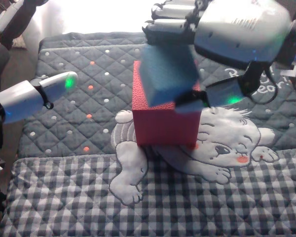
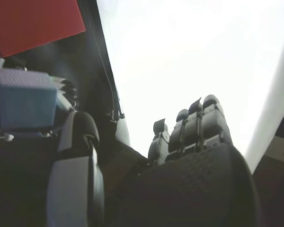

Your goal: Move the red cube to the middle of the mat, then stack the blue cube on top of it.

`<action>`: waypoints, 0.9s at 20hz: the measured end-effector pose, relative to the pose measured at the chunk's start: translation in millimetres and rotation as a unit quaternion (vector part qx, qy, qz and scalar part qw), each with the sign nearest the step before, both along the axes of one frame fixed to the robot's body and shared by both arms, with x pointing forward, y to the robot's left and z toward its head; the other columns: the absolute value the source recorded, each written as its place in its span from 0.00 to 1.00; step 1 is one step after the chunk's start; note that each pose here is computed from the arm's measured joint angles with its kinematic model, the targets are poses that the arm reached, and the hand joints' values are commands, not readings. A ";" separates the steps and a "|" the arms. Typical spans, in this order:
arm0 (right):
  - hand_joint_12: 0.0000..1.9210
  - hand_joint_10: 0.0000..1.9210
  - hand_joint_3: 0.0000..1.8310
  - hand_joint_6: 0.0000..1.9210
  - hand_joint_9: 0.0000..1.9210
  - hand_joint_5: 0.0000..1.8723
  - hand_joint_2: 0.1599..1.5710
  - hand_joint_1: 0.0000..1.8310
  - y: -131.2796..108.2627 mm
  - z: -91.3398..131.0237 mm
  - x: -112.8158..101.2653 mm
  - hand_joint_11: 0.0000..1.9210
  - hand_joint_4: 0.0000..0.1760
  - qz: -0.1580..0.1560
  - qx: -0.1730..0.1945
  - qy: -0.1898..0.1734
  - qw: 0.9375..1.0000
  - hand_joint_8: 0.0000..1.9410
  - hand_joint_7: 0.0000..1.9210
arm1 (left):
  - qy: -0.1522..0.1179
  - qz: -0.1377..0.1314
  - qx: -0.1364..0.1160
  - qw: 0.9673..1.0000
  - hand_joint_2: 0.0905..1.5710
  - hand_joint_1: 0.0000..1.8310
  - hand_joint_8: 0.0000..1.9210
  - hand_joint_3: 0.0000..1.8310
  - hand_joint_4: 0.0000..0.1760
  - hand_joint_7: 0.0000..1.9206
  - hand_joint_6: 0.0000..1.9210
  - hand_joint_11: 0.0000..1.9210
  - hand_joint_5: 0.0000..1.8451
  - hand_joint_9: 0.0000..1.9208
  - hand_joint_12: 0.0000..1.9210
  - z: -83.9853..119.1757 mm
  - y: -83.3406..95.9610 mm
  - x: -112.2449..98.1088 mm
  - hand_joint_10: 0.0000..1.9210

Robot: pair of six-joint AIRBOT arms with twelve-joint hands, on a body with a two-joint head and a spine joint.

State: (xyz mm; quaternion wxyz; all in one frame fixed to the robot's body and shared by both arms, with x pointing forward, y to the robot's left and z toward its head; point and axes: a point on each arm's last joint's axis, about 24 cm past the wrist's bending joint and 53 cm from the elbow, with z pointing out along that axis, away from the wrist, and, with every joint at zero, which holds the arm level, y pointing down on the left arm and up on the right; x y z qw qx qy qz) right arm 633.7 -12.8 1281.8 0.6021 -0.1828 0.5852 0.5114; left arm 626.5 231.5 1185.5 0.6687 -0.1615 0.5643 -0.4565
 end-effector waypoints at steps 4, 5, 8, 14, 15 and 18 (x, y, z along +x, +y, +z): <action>0.46 0.07 0.00 0.03 0.00 0.00 0.88 0.15 0.7 -2.7 1.1 0.00 0.00 -0.001 -0.005 0.003 1.000 0.01 0.00 | -0.001 0.005 -0.002 1.000 0.65 0.39 0.00 0.00 1.00 0.00 0.00 0.00 0.00 0.00 0.00 0.2 3.0 -0.1 0.00; 0.36 0.02 0.00 0.01 0.00 0.00 0.88 0.14 0.7 -4.3 1.8 0.00 0.00 -0.003 -0.008 0.004 1.000 0.00 0.00 | -0.001 0.005 -0.001 1.000 0.66 0.39 0.00 0.00 1.00 0.00 0.00 0.00 0.00 0.00 0.00 -0.5 3.4 -0.5 0.00; 0.08 0.00 0.00 0.00 0.00 0.00 0.87 0.11 -4.2 -10.7 10.2 0.00 0.00 -0.016 -0.019 0.013 1.000 0.00 0.00 | 0.001 0.010 -0.003 1.000 0.66 0.39 0.00 0.00 1.00 0.00 0.00 0.00 0.00 0.00 0.00 -1.7 6.2 -1.7 0.00; 0.00 0.00 0.00 0.01 0.00 0.03 0.85 0.18 -13.1 -9.2 8.6 0.00 0.00 -0.022 -0.023 0.013 0.999 0.00 0.00 | 0.001 0.015 -0.006 1.000 0.67 0.34 0.00 0.00 1.00 0.00 0.00 0.00 0.00 0.00 0.00 -2.6 8.8 -3.8 0.00; 0.01 0.00 0.00 0.01 0.00 0.03 0.85 0.19 -17.5 -8.2 10.0 0.02 0.00 -0.026 -0.023 0.012 0.999 0.00 0.00 | 0.001 0.016 -0.005 1.000 0.67 0.35 0.00 0.00 1.00 0.00 0.00 0.00 0.00 0.00 0.00 -3.3 9.7 -4.1 0.00; 0.46 0.00 0.00 0.01 0.01 0.02 0.86 0.16 -27.1 -8.6 13.7 0.00 0.00 -0.037 -0.028 0.013 0.999 0.00 0.00 | 0.004 0.018 -0.005 1.000 0.67 0.37 0.00 0.00 1.00 0.00 0.00 0.00 0.00 0.00 0.00 -6.1 11.6 -6.2 0.00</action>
